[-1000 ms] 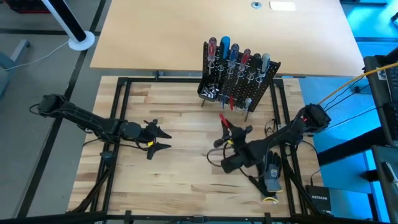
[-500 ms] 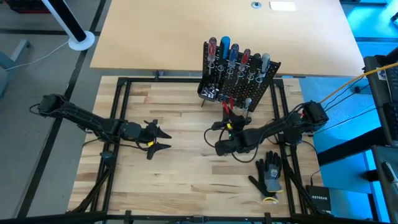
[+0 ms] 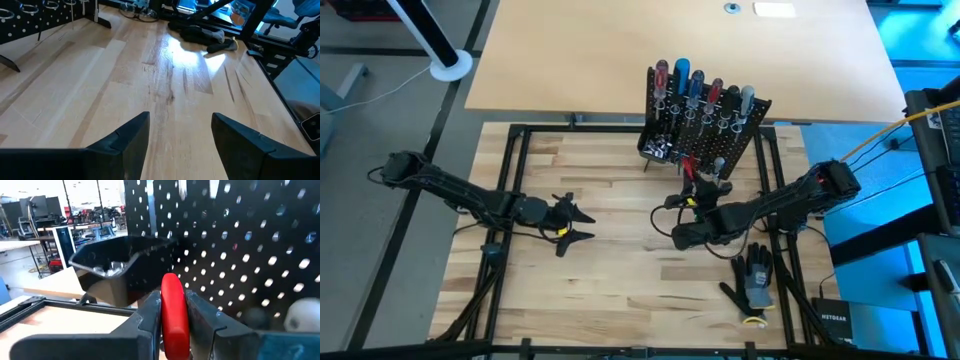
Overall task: Hang tools onto peg board
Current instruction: Hang the red allen wrench on the black pegboard
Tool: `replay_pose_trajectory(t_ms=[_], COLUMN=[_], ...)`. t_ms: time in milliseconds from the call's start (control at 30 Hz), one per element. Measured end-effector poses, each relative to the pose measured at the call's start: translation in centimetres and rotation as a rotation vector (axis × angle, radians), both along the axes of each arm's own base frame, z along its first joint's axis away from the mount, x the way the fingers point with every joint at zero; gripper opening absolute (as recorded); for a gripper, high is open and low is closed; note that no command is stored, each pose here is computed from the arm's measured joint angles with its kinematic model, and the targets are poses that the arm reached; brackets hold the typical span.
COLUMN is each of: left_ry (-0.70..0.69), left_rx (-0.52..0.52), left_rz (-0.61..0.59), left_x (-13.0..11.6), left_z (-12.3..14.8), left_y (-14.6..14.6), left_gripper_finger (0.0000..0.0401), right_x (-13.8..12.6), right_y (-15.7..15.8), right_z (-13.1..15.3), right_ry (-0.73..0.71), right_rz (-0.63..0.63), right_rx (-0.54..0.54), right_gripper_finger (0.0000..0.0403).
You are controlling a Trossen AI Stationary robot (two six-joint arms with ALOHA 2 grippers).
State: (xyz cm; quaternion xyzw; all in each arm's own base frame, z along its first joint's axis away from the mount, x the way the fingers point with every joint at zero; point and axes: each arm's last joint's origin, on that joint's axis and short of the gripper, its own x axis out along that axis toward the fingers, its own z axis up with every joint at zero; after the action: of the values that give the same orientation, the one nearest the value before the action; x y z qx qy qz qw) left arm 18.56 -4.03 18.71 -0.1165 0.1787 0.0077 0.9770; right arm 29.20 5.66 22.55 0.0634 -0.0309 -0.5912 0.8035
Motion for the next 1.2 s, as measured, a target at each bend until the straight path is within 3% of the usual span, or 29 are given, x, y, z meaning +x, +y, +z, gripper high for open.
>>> replay_pose_trajectory(t_ms=[267,767,933,1200], left_ry=[-0.001,-0.001,0.0,-0.003], left_rx=[0.0,0.014,0.015,0.016], left_rz=[0.0,0.001,0.0,0.0], left_x=[0.0,0.0,0.0,0.0], left_z=[0.0,0.0,0.0,0.0], left_y=[0.0,0.0,0.0,0.0], left_gripper_finger=[0.0203,0.0203,0.0203,0.0203], right_x=[-1.2,-0.3,-0.2,-0.1], right_y=[-0.6,-4.1,-3.6,-3.2], right_z=[1.4,1.1,1.0,1.5], right_ry=[0.111,0.106,0.147,0.127], right_rz=[-0.008,-0.12,-0.063,-0.093], right_rx=[-0.033,0.002,0.052,-0.018], right_gripper_finger=[0.0069,0.0069,0.0069,0.0069])
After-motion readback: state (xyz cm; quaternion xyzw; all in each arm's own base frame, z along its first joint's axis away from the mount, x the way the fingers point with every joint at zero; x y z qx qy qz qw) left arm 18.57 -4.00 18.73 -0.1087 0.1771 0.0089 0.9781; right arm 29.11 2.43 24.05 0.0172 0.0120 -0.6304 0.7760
